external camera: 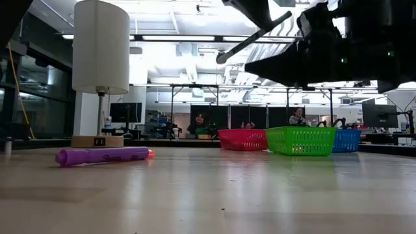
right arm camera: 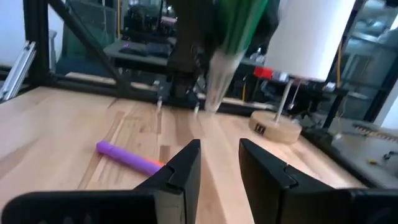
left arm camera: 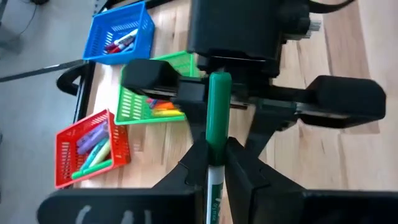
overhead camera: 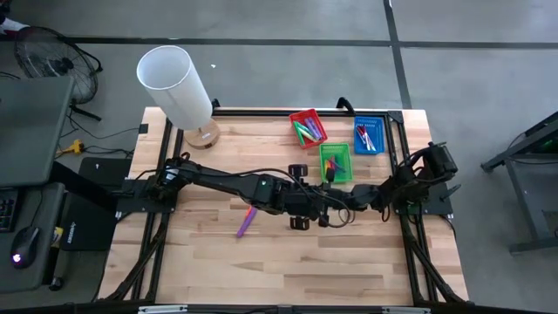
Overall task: Pick & Place Markers
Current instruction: Put the green marker in the blue bin
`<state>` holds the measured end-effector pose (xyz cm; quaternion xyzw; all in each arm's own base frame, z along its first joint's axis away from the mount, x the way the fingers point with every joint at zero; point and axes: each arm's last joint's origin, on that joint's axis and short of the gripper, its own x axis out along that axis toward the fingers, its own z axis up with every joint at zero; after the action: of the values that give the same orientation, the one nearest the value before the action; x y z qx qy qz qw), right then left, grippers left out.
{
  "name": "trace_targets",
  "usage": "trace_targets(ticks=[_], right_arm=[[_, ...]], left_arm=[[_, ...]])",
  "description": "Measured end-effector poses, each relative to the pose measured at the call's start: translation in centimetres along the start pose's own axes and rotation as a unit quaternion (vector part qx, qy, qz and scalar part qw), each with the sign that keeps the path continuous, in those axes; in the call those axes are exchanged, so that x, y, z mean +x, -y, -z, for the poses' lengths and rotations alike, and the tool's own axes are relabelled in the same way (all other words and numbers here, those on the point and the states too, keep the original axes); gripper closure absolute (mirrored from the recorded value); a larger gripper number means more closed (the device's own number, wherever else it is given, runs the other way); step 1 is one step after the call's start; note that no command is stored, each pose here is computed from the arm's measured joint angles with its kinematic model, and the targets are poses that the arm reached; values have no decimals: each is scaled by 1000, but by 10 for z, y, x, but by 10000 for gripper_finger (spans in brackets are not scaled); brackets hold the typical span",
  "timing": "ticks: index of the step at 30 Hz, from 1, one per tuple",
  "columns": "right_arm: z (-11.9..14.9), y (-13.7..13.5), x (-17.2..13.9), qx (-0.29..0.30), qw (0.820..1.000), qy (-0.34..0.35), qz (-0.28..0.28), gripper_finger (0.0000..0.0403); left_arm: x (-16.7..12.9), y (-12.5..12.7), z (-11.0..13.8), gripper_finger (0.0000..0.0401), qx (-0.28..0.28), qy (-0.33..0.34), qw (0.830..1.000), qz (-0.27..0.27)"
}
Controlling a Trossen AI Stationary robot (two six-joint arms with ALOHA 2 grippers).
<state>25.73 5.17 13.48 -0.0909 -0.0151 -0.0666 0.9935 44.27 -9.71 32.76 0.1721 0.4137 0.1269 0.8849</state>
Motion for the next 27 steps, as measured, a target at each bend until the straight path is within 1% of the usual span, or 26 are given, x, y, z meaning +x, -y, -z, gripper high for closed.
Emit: trace_targets(ticks=[5, 8, 15, 18, 24, 27], right_arm=[[-7, 2, 0, -17, 999, 36, 7, 304], [-8, 2, 0, -22, 999, 38, 7, 304], [-11, 0, -1, -19, 997, 62, -32, 304], [-14, -1, 3, -19, 997, 70, -30, 304], [-22, -4, 11, -24, 995, 92, -44, 305], [-23, -3, 12, -23, 995, 91, -39, 316]], left_arm=[[0, 0, -1, 378, -2, 5, 1000, 2], [0, 0, -2, 378, -4, 8, 1000, 2], [0, 1, -6, 378, -2, 27, 999, 20], [0, 1, -6, 378, -2, 28, 999, 22], [0, 1, -6, 378, -2, 28, 999, 24], [0, 1, -6, 378, -2, 28, 999, 24]])
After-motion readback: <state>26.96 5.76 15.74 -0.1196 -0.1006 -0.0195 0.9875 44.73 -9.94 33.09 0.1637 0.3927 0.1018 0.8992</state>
